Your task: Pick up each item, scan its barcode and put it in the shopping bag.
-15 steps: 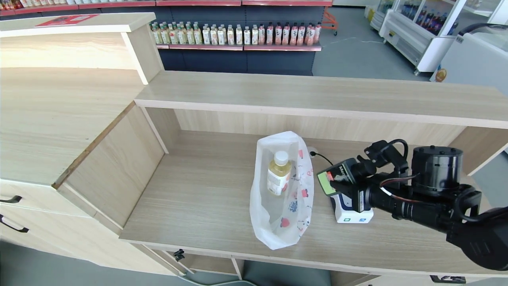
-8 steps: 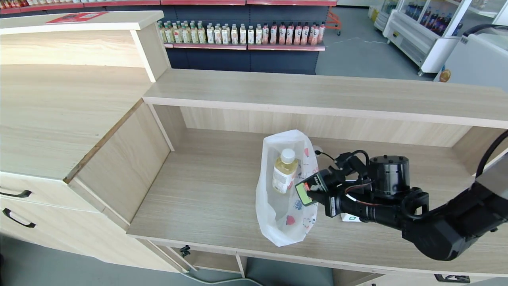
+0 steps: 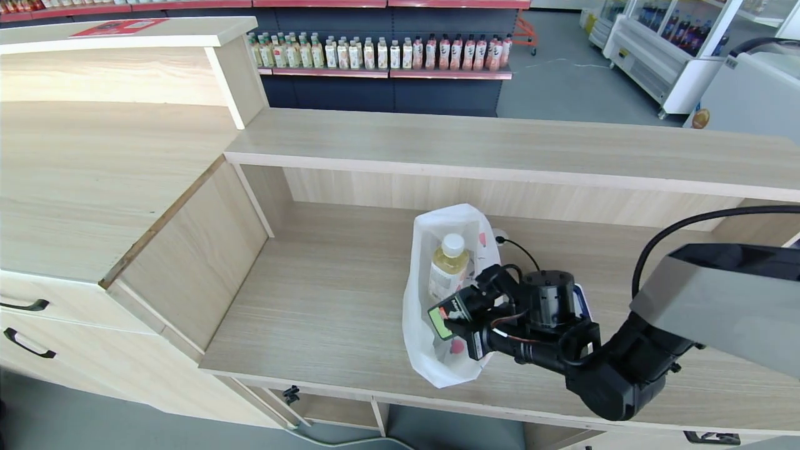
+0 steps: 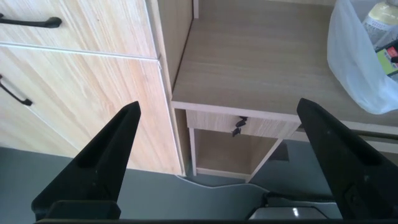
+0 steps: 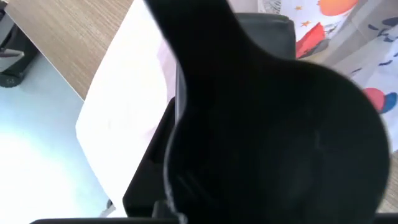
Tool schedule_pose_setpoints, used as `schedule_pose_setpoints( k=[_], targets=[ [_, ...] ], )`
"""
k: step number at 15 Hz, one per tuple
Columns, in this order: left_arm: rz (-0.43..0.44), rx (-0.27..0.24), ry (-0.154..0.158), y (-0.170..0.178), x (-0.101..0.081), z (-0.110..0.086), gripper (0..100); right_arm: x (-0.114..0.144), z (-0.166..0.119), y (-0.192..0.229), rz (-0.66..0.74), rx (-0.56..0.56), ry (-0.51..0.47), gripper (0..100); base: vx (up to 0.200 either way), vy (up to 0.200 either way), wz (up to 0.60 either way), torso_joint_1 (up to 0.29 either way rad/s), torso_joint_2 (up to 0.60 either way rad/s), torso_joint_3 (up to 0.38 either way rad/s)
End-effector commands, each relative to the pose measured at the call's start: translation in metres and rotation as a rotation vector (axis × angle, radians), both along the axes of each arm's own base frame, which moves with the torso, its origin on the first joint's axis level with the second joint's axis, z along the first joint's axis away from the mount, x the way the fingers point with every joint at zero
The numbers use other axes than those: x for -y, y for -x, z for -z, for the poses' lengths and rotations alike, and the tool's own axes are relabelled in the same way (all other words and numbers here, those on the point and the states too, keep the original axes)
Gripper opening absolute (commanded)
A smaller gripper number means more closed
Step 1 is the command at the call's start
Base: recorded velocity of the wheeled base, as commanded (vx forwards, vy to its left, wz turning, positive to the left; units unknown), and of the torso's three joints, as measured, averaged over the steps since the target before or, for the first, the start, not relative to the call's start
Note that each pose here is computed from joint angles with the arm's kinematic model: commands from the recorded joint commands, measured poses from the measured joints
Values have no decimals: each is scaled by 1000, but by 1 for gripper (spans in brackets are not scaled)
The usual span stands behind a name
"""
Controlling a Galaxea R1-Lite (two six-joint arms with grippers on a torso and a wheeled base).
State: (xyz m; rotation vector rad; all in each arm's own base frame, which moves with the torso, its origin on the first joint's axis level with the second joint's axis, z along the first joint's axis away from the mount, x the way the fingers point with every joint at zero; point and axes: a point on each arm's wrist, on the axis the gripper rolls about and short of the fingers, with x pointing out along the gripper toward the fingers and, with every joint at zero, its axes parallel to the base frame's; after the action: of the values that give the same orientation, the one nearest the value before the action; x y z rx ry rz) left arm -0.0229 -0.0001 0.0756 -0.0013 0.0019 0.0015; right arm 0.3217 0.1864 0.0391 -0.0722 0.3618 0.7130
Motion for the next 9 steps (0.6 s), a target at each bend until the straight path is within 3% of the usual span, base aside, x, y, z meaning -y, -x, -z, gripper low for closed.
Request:
schedule_pose_setpoints(
  k=[1, 4, 8, 9],
  targets=[
    [-2, 0, 0, 0, 0, 0, 100, -23, 24, -11, -12, 0, 35, 0, 0, 0, 0, 0, 0, 0],
    [-2, 0, 0, 0, 0, 0, 100, -28, 37, -18, -12, 61, 129, 0, 0, 0, 0, 0, 0, 0],
    [-2, 0, 0, 0, 0, 0, 100, -28, 41, -23, -25, 96, 169, 0, 0, 0, 0, 0, 0, 0],
    [-3, 0, 0, 0, 0, 0, 100, -28, 41, -25, -30, 109, 177, 100, 0, 0, 0, 0, 0, 0]
  ],
)
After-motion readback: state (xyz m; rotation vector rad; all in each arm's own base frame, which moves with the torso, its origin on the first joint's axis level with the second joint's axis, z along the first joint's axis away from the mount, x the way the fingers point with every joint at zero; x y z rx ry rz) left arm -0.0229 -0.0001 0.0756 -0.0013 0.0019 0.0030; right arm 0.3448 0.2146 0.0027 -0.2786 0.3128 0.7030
